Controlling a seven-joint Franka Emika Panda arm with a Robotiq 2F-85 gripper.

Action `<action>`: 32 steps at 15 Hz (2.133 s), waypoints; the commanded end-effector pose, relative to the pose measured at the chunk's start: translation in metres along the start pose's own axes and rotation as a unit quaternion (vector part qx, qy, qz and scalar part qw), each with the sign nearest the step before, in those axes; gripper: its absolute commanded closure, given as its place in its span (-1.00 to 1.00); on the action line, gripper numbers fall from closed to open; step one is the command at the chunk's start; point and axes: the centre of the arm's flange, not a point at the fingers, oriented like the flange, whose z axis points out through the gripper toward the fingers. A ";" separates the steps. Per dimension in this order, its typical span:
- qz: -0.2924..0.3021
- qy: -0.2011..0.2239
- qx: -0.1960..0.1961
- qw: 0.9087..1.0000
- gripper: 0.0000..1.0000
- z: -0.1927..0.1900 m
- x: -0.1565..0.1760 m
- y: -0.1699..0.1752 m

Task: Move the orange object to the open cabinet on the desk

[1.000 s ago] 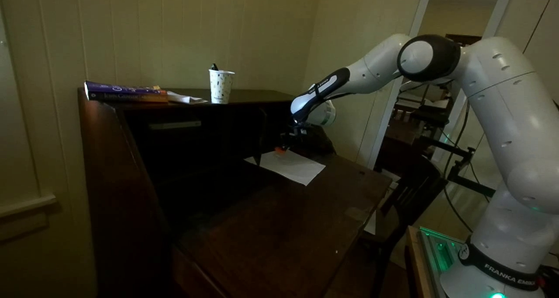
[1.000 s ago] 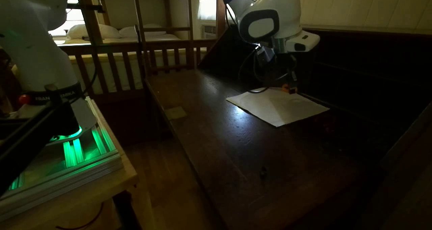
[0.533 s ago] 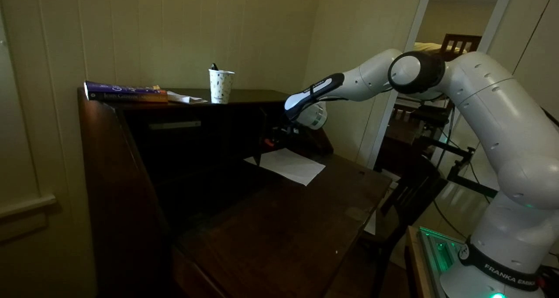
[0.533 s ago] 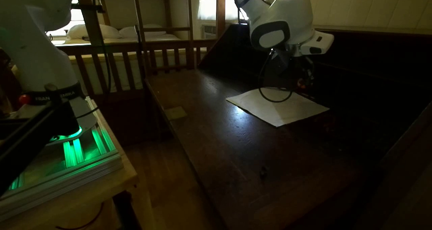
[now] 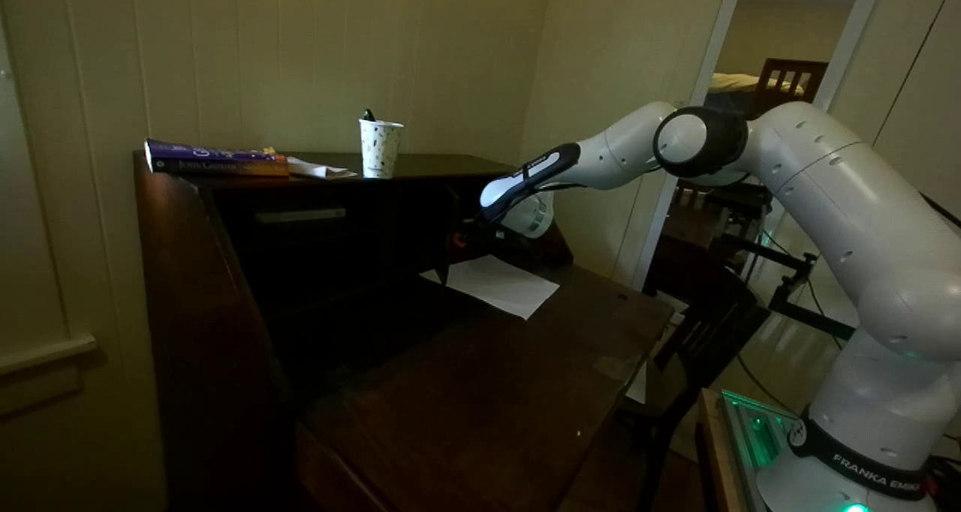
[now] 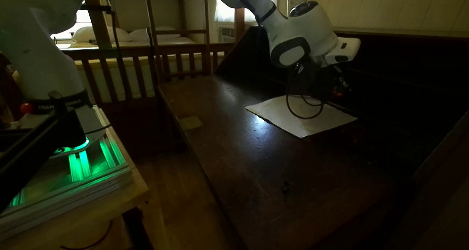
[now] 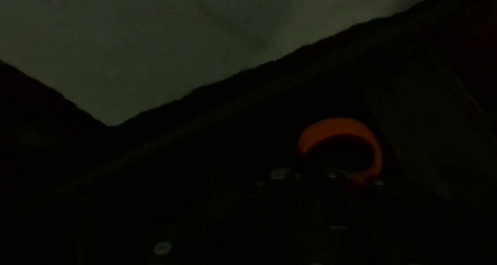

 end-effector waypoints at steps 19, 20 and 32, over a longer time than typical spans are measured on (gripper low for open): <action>-0.034 0.115 0.012 0.993 -0.20 0.017 0.008 -0.002; -0.037 0.103 0.008 0.994 -0.20 0.007 0.009 -0.002; -0.109 -0.040 -0.032 0.993 -0.20 -0.108 0.057 0.005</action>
